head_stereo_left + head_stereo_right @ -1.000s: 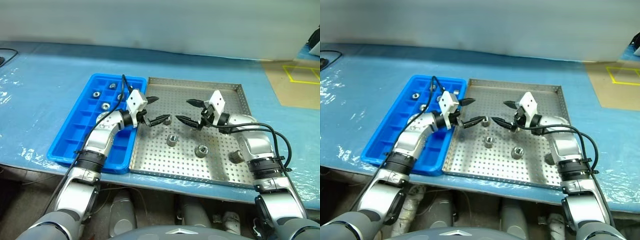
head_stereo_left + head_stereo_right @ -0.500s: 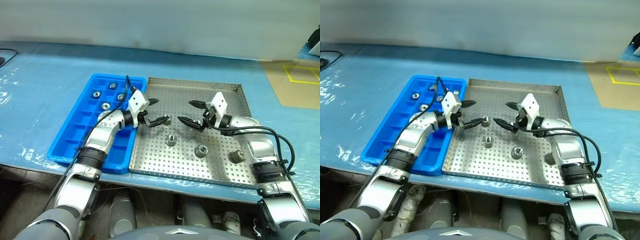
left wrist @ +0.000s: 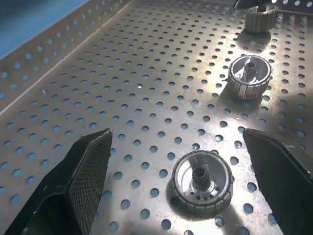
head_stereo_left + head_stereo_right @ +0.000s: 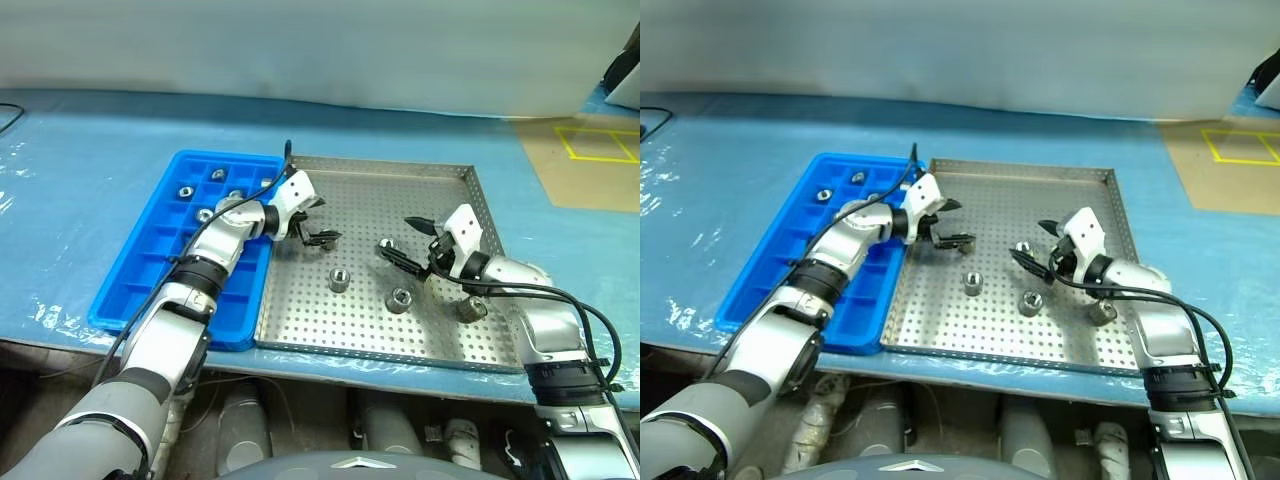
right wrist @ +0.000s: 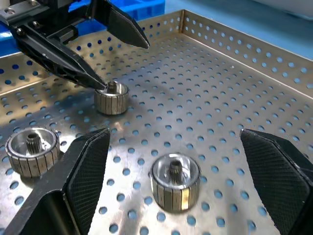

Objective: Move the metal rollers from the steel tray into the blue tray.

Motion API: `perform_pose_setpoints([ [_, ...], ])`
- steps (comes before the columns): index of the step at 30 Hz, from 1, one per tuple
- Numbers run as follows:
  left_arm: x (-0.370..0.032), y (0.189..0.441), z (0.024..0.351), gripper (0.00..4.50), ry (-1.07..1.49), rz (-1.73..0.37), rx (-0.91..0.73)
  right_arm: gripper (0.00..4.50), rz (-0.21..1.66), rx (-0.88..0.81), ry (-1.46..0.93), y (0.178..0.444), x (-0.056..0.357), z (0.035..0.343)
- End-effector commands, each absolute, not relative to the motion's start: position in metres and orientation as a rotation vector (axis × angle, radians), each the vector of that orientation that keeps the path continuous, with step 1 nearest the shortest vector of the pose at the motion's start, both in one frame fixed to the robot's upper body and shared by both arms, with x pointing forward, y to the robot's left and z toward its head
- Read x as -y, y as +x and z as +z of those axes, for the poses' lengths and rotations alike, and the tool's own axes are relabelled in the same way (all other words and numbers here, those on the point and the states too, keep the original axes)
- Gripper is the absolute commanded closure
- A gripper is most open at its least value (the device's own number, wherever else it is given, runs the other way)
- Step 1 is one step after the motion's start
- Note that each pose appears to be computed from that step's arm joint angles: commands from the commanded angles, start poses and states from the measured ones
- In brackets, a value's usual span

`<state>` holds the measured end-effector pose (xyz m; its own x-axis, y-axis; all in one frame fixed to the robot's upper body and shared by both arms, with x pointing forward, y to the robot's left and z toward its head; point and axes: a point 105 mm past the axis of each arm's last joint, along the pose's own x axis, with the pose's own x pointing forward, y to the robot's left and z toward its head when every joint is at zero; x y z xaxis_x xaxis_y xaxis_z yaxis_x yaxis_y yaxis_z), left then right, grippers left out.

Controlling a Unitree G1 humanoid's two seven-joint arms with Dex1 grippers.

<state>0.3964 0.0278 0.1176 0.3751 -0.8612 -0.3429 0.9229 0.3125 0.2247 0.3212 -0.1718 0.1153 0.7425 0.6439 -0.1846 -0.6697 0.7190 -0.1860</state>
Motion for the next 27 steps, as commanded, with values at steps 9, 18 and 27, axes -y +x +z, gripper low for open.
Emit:
perform_pose_setpoints([
  [9, -0.031, 0.411, 0.100, 0.80, 0.660, -1.141, -0.284, 0.00, 0.629, -0.063, -0.259, 0.306, 0.186, 0.127],
  [18, -0.021, 0.418, 0.127, 2.81, 0.365, -1.093, -0.212, 0.00, 0.634, -0.053, -0.239, 0.308, 0.183, 0.129],
  [27, -0.030, 0.404, 0.190, 2.81, 0.023, -1.001, 0.158, 0.00, 0.830, 0.053, -0.040, 0.339, 0.142, 0.167],
])
